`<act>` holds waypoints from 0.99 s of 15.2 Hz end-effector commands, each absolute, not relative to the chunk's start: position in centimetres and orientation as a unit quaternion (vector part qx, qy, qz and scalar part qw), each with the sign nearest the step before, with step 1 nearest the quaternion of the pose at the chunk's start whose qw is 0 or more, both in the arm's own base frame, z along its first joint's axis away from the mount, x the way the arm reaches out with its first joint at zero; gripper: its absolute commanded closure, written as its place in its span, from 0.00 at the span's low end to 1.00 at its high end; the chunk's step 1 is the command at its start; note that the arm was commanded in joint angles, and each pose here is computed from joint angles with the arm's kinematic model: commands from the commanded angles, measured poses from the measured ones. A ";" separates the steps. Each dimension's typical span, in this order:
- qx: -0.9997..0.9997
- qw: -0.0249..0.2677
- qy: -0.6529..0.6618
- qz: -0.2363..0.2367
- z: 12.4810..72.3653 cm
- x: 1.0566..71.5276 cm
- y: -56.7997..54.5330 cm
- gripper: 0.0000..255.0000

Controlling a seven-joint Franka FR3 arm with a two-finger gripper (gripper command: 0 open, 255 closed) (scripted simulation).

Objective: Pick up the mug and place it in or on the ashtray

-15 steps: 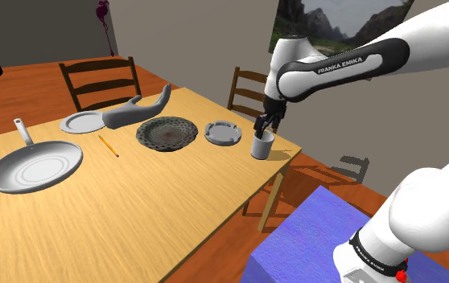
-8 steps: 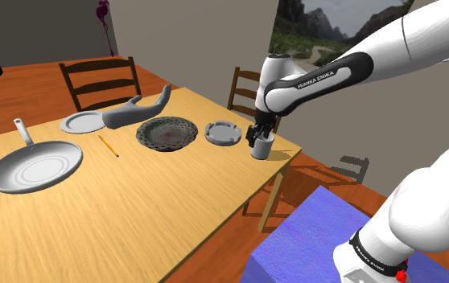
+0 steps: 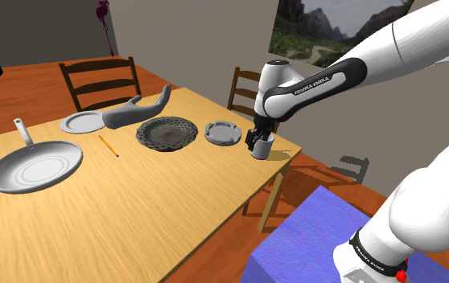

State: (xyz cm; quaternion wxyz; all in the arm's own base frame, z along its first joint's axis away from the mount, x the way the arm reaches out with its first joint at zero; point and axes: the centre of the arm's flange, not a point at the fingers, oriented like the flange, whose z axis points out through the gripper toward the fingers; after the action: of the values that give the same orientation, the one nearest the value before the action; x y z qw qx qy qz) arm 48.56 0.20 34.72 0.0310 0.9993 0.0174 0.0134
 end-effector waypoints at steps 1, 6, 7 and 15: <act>0.999 0.031 0.017 0.013 34.7 48.6 0.2 0.00; 0.999 0.031 0.017 0.013 34.7 48.6 0.2 1.00; 0.999 0.031 0.017 0.013 34.7 48.6 0.2 1.00; 0.999 0.031 0.017 0.013 35.8 48.6 0.2 1.00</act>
State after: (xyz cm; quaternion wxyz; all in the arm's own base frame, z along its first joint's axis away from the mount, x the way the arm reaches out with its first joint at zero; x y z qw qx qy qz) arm 48.53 0.28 35.34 0.0310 0.9993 0.0174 0.0133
